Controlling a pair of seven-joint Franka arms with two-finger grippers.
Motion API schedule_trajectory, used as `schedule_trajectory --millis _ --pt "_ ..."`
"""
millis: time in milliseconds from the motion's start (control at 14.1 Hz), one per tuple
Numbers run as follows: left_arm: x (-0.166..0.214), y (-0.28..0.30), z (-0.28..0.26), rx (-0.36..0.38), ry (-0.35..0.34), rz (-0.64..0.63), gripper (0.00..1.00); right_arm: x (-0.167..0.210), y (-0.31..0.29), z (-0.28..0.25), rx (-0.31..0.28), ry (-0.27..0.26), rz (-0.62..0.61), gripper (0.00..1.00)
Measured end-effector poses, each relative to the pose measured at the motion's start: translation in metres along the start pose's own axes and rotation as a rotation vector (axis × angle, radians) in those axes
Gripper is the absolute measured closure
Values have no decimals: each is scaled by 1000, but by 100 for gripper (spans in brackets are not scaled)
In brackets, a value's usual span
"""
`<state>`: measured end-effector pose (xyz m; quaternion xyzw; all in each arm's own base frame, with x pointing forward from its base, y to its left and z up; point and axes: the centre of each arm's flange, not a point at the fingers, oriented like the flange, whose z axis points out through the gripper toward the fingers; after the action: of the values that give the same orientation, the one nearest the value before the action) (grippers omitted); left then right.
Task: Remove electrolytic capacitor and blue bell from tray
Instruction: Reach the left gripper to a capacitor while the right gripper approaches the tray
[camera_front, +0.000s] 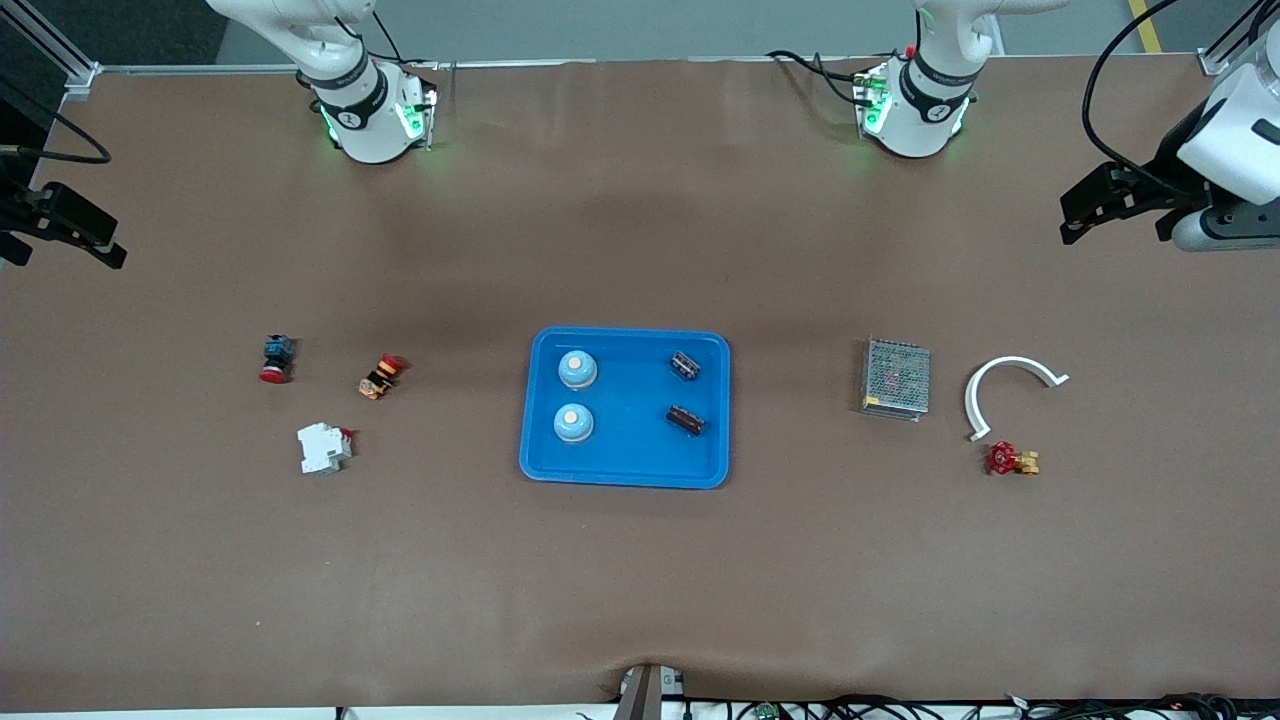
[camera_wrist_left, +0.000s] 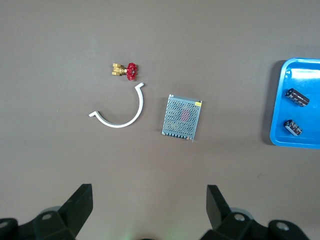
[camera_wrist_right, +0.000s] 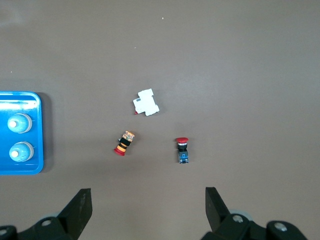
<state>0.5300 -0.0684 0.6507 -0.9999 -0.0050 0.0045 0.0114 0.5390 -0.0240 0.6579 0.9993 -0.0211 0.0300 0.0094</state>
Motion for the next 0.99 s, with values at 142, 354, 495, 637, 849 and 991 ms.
schedule_trajectory --millis 142,354,495,637,849,991 --pt "1 0 1 0 -2 0 0 0 0 0 0 -1 0 0" --pt "4 1 7 0 -14 1 0 0 0 0 0 -1 0 0" --pt "12 6 21 1 -39 10 0 -1 0 1 0 -7 0 0" --pt "23 20 45 1 -77 31 0 -2 -3 2 5 -20 -3 0" --pt "48 58 91 -8 -101 -6 0 -5 -18 4 69 -47 62 0" --pt "63 92 127 -21 -102 -54 0 -7 -44 4 82 -64 127 0"
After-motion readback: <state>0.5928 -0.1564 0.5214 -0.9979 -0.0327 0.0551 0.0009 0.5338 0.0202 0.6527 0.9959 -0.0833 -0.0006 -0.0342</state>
